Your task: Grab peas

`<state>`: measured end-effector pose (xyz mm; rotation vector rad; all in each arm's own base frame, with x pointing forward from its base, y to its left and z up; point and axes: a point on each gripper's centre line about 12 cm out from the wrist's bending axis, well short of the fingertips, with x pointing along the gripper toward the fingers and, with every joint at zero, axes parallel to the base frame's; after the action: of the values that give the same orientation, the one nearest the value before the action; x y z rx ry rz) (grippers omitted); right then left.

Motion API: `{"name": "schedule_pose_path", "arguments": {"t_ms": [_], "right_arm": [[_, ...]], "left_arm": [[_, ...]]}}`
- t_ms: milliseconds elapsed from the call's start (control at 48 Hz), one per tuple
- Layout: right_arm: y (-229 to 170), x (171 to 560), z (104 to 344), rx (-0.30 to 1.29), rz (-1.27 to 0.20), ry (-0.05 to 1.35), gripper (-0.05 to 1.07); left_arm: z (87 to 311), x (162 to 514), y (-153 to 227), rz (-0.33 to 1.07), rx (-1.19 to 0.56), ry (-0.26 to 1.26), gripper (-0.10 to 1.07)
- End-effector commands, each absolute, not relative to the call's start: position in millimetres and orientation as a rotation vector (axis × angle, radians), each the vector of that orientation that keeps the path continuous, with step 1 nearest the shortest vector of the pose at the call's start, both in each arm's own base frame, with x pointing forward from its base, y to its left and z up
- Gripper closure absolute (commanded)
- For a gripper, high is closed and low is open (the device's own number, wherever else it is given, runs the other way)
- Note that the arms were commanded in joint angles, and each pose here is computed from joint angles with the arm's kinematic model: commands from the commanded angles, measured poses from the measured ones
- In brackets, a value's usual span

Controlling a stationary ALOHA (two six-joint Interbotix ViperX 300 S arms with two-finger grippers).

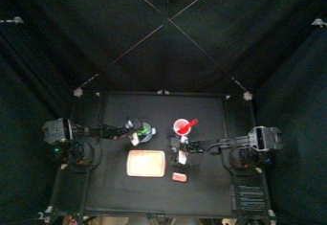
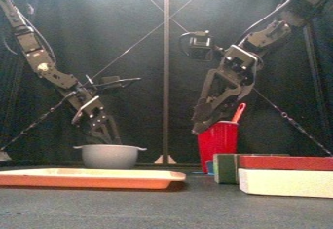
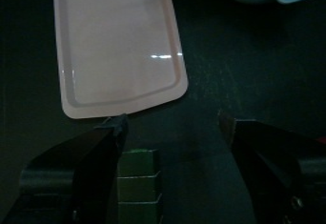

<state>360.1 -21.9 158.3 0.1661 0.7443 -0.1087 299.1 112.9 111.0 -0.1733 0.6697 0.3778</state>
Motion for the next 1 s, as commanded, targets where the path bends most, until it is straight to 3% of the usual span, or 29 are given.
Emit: {"name": "schedule_pose_path", "arguments": {"t_ms": [0,396,979], "right_arm": [[-22.6,361.2,171.5,0.158,-0.105,0.705,-0.02],[-23.4,356.1,167.1,0.169,-0.112,0.715,-0.02],[-23.7,343.4,170.6,0.178,-0.119,0.697,-0.02]], "left_arm": [[126.0,306.1,115.8,0.376,-0.163,0.632,0.11],[157.7,308.3,113.9,0.319,-0.103,0.835,0.11],[136.6,321.3,122.3,0.319,-0.12,0.959,0.12]]}}
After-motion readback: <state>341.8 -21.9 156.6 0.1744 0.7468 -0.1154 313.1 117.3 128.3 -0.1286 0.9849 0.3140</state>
